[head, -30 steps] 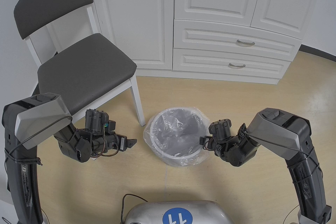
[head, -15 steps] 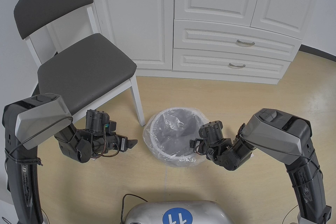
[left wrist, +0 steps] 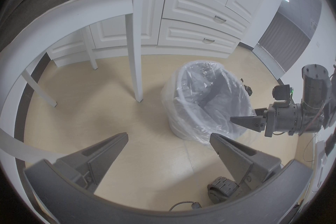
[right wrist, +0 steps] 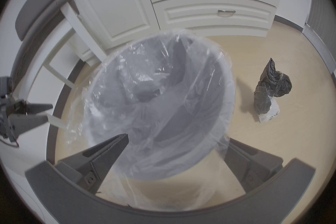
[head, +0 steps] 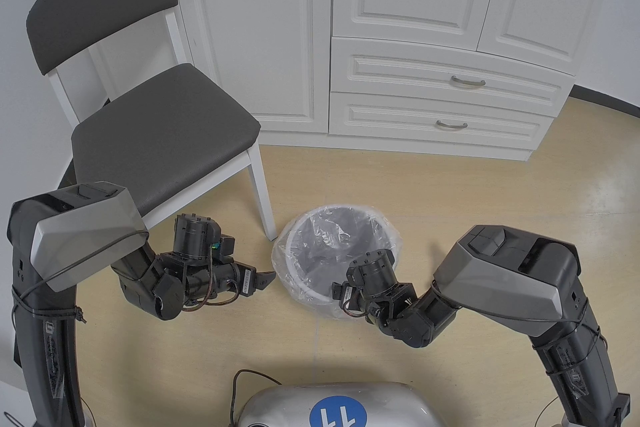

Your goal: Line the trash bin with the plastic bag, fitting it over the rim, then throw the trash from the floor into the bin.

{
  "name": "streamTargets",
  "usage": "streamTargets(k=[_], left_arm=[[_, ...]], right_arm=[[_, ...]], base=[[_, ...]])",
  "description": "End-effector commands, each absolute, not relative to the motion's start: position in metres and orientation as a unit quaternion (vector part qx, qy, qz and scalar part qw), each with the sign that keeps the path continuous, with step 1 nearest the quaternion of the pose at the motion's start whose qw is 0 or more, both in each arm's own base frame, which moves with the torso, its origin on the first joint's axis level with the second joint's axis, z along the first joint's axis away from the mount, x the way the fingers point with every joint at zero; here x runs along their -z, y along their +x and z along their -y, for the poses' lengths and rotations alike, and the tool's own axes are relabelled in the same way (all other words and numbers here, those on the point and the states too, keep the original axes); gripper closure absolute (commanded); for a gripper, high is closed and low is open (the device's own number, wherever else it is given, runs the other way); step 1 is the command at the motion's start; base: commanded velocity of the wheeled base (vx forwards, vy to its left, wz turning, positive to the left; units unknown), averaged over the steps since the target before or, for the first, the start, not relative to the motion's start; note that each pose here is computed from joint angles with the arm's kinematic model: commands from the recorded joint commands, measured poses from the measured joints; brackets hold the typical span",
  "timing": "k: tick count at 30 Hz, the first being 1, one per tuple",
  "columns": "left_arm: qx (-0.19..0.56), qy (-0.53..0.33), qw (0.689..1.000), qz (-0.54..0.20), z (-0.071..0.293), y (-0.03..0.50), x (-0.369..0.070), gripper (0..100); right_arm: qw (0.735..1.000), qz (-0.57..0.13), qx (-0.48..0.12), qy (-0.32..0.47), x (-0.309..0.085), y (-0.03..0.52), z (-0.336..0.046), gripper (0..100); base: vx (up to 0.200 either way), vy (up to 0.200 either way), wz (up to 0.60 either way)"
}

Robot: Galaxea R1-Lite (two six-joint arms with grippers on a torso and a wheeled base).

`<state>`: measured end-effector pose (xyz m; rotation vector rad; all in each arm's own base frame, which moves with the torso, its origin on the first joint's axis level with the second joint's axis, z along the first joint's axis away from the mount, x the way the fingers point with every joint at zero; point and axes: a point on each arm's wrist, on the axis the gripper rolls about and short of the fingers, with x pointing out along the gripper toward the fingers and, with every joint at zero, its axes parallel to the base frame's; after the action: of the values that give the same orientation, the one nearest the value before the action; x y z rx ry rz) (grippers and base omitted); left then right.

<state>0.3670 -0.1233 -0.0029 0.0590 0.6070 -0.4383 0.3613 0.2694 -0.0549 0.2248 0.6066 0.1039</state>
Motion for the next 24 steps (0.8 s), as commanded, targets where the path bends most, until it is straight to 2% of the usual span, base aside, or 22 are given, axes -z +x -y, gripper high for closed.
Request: streamTargets(k=[1,10,16,24], left_arm=[[0.228,0.031,0.93,-0.286,0.134,0.362,0.003,0],[0.237,0.004,0.929,-0.285,0.161,0.356,0.01,0],[0.191,0.003,0.94,-0.283,0.18,0.365,0.026,0],[0.184,-0.001,0.941,-0.283,0.181,0.369,0.03,0]], right_arm=[[0.95,-0.274,-0.065,0.137,0.053,0.359,-0.283,0],[0.951,-0.251,-0.078,0.165,0.044,0.357,-0.289,0],[0.949,-0.262,-0.08,0.154,0.036,0.351,-0.284,0],[0.945,-0.295,-0.073,0.119,0.041,0.343,-0.277,0]], base=[[0.0,0.0,0.0],[0.0,0.0,0.0],[0.0,0.0,0.0],[0.0,0.0,0.0]])
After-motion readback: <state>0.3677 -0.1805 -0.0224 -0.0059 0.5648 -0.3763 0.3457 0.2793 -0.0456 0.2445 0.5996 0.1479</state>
